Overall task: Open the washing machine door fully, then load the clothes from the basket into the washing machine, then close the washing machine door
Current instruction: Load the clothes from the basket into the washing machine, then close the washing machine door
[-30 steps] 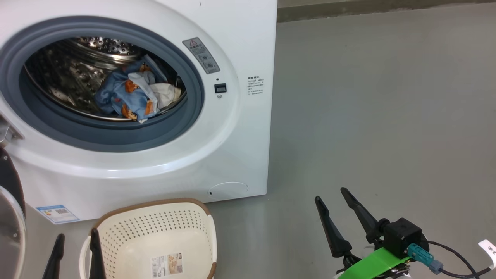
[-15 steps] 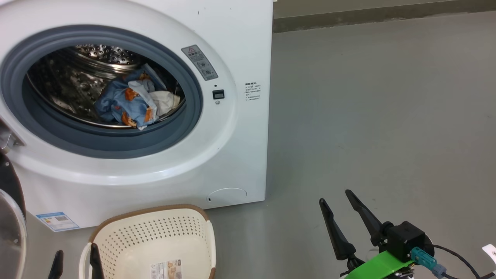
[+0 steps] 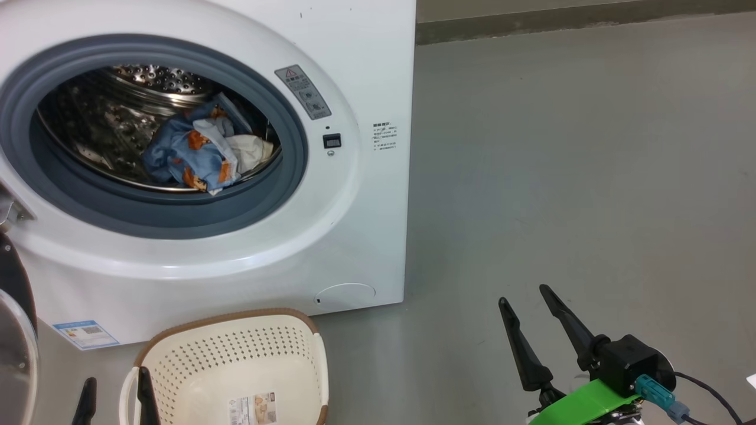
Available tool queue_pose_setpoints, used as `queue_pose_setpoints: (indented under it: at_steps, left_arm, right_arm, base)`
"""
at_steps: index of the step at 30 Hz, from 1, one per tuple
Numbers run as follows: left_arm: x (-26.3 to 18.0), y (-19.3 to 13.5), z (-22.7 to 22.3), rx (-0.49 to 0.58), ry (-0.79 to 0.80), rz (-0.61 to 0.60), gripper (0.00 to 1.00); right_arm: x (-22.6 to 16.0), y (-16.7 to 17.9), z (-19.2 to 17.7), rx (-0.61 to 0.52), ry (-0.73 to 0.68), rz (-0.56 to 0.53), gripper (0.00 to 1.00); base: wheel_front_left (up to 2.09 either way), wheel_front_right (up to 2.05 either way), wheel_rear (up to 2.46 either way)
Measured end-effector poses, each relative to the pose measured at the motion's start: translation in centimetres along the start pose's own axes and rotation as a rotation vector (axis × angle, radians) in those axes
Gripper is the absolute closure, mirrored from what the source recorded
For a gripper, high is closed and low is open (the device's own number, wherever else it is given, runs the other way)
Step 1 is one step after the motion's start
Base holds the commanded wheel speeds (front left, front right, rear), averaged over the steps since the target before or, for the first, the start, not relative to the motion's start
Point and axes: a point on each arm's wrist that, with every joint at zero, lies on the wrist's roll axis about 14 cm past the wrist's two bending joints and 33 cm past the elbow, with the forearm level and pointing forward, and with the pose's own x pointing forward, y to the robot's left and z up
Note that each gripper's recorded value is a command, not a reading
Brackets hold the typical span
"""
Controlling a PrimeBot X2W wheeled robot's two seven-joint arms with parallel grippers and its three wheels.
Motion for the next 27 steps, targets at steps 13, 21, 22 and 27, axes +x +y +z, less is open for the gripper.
queue_pose_setpoints:
  at_steps: [13, 21, 22, 27]
  left_arm:
    - [0.2, -0.2, 0.1, 0.000, -0.002, -0.004, 0.00]
    - [0.3, -0.2, 0.0, -0.005, -0.001, 0.001, 0.00]
    - [0.3, -0.2, 0.0, -0.004, -0.001, 0.004, 0.00]
    - [0.3, -0.4, 0.0, -0.004, 0.000, -0.001, 0.00]
  right_arm:
    - [0.0, -1.1, 0.3, -0.027, -0.007, -0.030, 0.00]
    - [0.0, -1.4, 0.2, -0.027, -0.004, -0.039, 0.00]
    - [-0.1, -1.4, 0.2, -0.027, -0.006, -0.040, 0.00]
    - [-0.1, -1.5, 0.3, -0.027, -0.006, -0.041, 0.00]
  base:
    - [0.00, 0.00, 0.00]
    - [-0.02, 0.02, 0.00]
    - [-0.43, 0.43, 0.00]
    - [-0.82, 0.82, 0.00]
